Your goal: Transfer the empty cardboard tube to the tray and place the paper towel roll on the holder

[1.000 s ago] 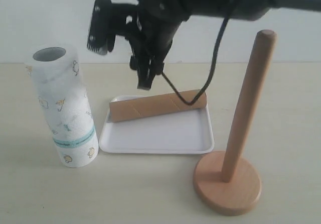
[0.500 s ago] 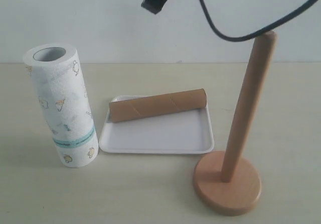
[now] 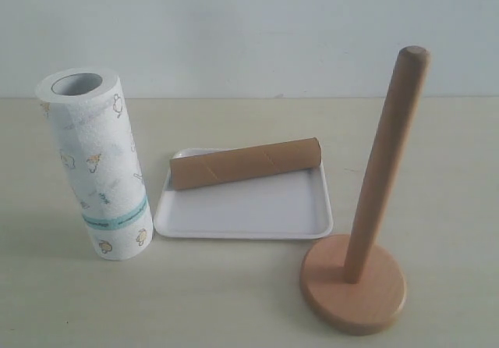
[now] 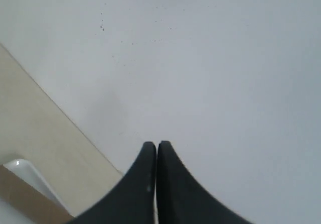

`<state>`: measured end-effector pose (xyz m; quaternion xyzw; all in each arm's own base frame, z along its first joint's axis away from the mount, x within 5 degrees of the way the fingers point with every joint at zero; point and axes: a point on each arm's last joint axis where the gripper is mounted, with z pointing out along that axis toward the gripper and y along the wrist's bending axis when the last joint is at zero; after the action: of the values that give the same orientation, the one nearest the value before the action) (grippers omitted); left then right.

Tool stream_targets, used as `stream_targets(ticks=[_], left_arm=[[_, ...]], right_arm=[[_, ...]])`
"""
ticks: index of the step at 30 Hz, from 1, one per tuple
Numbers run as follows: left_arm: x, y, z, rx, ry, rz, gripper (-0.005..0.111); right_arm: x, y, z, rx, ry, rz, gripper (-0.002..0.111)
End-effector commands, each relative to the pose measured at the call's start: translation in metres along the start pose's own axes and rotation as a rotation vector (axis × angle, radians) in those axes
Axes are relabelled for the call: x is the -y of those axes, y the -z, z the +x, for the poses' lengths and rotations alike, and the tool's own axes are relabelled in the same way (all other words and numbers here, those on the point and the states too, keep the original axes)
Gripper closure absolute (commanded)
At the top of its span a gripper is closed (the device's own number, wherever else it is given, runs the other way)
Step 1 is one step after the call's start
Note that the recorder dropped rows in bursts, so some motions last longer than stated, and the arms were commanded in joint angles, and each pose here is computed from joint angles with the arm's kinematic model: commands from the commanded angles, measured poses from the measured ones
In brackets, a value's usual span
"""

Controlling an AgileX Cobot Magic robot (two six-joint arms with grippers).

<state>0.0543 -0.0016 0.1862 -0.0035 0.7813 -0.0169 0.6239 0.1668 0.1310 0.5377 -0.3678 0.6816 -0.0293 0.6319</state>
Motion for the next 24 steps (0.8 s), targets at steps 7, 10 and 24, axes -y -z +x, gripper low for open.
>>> stream_targets(ticks=[7,10,24], left_arm=[[0.0,0.0,0.001,0.003,-0.001,-0.002,0.103],[0.0,0.0,0.001,0.003,-0.001,-0.002,0.103],[0.0,0.0,0.001,0.003,-0.001,-0.002,0.103]], right_arm=[[0.003,0.099,0.074,0.096,-0.146,0.019,0.108],[-0.024,0.106,0.123,0.154,-0.182,-0.016,0.108],[-0.066,0.117,0.219,0.005,-0.245,-0.054,0.108]])
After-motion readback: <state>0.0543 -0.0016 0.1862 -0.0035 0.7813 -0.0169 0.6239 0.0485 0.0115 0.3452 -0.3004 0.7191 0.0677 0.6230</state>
